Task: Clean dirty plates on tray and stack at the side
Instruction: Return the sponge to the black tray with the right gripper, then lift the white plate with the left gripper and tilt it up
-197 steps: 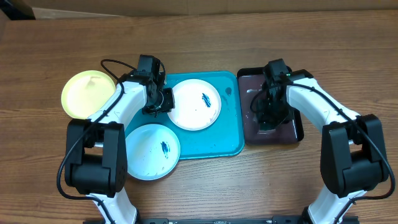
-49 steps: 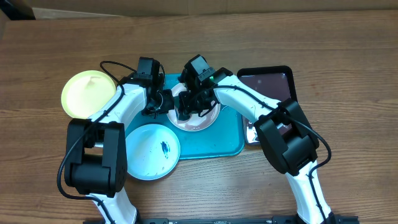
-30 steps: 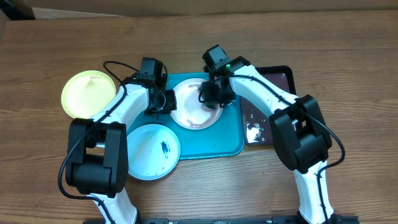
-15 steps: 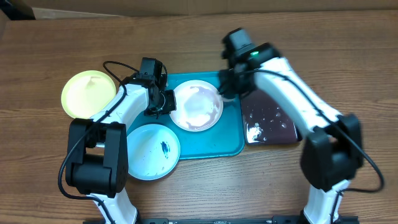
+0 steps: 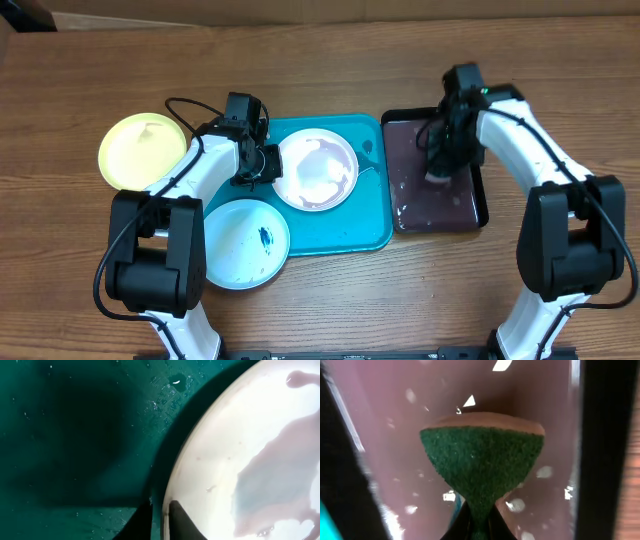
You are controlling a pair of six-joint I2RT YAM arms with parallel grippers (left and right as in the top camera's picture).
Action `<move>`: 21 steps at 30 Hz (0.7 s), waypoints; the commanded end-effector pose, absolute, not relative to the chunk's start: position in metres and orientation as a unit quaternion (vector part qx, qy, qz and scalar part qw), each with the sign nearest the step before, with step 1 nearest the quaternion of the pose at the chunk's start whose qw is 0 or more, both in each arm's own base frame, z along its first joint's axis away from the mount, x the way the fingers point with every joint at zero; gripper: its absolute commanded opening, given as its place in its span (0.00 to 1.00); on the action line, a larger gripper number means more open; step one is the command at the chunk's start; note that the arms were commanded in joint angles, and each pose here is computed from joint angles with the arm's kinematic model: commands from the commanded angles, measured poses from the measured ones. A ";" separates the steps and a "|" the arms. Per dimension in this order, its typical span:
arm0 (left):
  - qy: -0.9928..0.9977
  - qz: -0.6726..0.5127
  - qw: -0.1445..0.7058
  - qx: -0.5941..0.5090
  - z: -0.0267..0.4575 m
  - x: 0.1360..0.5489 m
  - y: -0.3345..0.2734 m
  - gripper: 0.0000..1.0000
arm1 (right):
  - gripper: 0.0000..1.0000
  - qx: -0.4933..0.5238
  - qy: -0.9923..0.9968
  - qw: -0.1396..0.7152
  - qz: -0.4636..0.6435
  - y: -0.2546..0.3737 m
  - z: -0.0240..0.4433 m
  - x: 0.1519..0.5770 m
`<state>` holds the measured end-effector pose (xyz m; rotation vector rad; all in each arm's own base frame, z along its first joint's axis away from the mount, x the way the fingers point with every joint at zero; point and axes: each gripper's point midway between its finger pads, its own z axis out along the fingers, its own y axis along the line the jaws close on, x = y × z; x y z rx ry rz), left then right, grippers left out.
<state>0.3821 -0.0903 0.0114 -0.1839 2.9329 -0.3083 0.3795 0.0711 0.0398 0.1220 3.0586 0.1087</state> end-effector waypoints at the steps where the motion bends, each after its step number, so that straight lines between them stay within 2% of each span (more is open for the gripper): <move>1: 0.988 -0.097 0.102 -0.057 0.017 0.382 -0.086 0.21 | 0.08 0.018 0.998 0.041 0.042 0.078 0.033 0.375; 3: 0.988 -0.097 0.104 -0.057 0.017 0.383 -0.086 0.21 | 0.17 0.019 0.998 0.046 0.043 0.078 0.036 0.378; 4: 0.988 -0.096 0.105 -0.057 0.017 0.383 -0.086 0.21 | 0.25 0.021 0.998 0.050 0.044 0.077 0.041 0.381; 8: 0.989 -0.081 0.107 -0.059 0.016 0.384 -0.081 0.21 | 0.49 0.030 0.996 0.066 0.055 0.074 0.073 0.398; 10: 0.989 -0.082 0.106 -0.062 0.015 0.383 -0.081 0.07 | 0.62 0.040 0.994 0.084 0.057 0.067 0.092 0.410; 11: 0.989 -0.083 0.105 -0.065 0.015 0.383 -0.081 0.04 | 0.68 0.048 0.993 0.095 0.058 0.060 0.102 0.417; 13: 0.988 -0.090 0.106 -0.070 0.015 0.384 -0.083 0.04 | 0.82 0.065 0.990 0.109 0.058 0.048 0.115 0.426; 15: 0.987 -0.093 0.112 -0.068 0.019 0.388 -0.085 0.04 | 1.00 0.088 0.987 0.122 0.058 0.028 0.124 0.433; 21: 0.983 -0.098 0.141 -0.065 0.060 0.416 -0.088 0.04 | 1.00 0.163 0.977 0.125 0.048 -0.037 0.123 0.432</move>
